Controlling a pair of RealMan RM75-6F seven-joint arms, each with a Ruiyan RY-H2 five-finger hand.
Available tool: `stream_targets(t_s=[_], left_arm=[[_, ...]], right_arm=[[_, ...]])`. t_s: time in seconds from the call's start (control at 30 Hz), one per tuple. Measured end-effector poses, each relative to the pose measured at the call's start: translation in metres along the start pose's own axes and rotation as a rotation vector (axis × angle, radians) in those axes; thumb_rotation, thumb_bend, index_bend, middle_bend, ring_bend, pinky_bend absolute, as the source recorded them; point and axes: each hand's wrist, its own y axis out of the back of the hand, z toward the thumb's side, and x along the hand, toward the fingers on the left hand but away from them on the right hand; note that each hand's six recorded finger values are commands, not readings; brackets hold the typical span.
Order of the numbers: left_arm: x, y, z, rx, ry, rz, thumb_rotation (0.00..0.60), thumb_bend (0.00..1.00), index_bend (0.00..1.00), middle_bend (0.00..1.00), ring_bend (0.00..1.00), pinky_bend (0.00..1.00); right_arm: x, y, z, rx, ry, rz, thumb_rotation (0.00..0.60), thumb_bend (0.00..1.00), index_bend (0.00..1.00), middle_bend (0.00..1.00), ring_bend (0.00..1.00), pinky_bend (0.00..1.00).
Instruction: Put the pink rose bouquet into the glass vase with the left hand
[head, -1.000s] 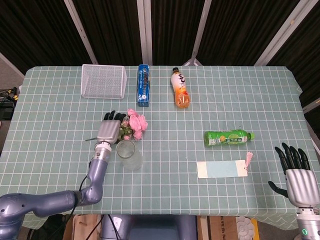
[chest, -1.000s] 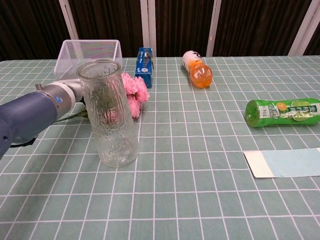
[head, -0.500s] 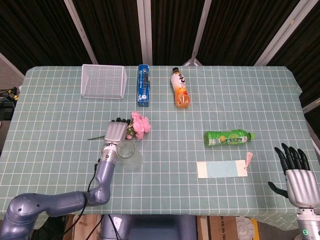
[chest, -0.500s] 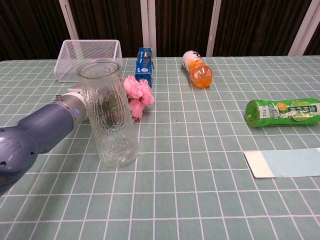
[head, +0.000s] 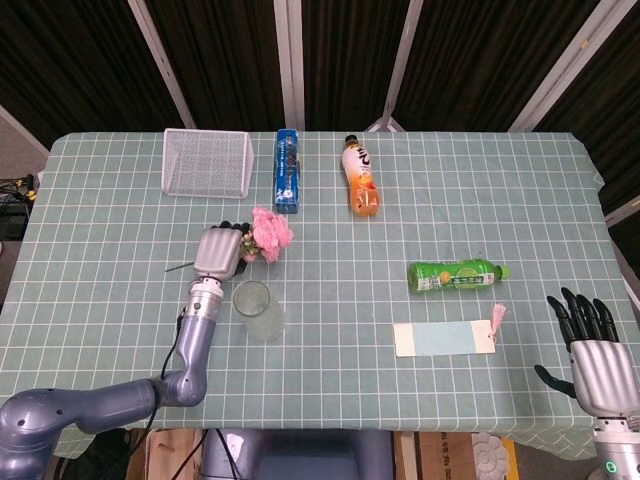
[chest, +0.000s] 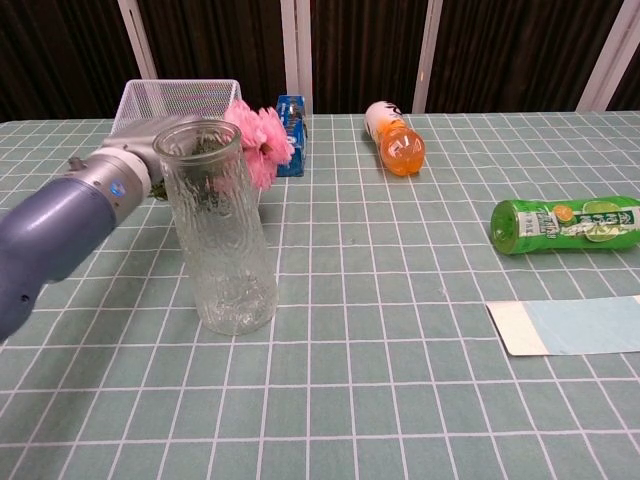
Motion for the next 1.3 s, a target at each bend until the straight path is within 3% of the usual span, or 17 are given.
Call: stream_targets(t_s=[0.13, 0.3, 0.4, 0.53, 0.7, 1.07, 1.3], left_arm=[[-0.004, 0.032, -0.018, -0.073, -0.012, 0.073, 0.6, 0.54, 0.38, 0.43, 0.32, 0.46], [-0.015, 0.093, -0.05, -0.21, -0.021, 0.195, 0.6, 0.54, 0.38, 0.43, 0.32, 0.48], [-0.023, 0.135, -0.067, -0.332, -0.049, 0.272, 0.6, 0.54, 0.39, 0.43, 0.32, 0.48], [-0.039, 0.177, -0.071, -0.532, -0.119, 0.312, 0.6, 0.54, 0.39, 0.43, 0.32, 0.48], [-0.061, 0.214, -0.059, -0.753, -0.228, 0.282, 0.6, 0.53, 0.39, 0.43, 0.32, 0.48], [-0.089, 0.231, -0.007, -1.172, -0.42, 0.07, 0.6, 0.53, 0.39, 0.43, 0.32, 0.47], [-0.098, 0.223, 0.03, -1.232, -0.499, -0.05, 0.6, 0.53, 0.39, 0.43, 0.32, 0.47]], right_arm=[[0.001, 0.0, 0.0, -0.001, 0.0, -0.001, 0.6, 0.15, 0.12, 0.04, 0.0, 0.0], [0.001, -0.002, 0.004, 0.003, 0.01, 0.004, 0.6, 0.15, 0.12, 0.04, 0.0, 0.0], [0.001, -0.004, 0.006, 0.006, 0.016, 0.01, 0.6, 0.16, 0.12, 0.04, 0.0, 0.0], [0.001, -0.003, 0.006, 0.004, 0.015, 0.007, 0.6, 0.15, 0.12, 0.04, 0.0, 0.0], [0.001, -0.003, 0.004, 0.003, 0.008, 0.007, 0.6, 0.16, 0.12, 0.04, 0.0, 0.0], [0.001, 0.001, 0.002, -0.011, 0.004, -0.002, 0.6, 0.15, 0.12, 0.04, 0.0, 0.0], [0.001, 0.004, -0.002, -0.019, -0.007, -0.009, 0.6, 0.15, 0.12, 0.04, 0.0, 0.0]])
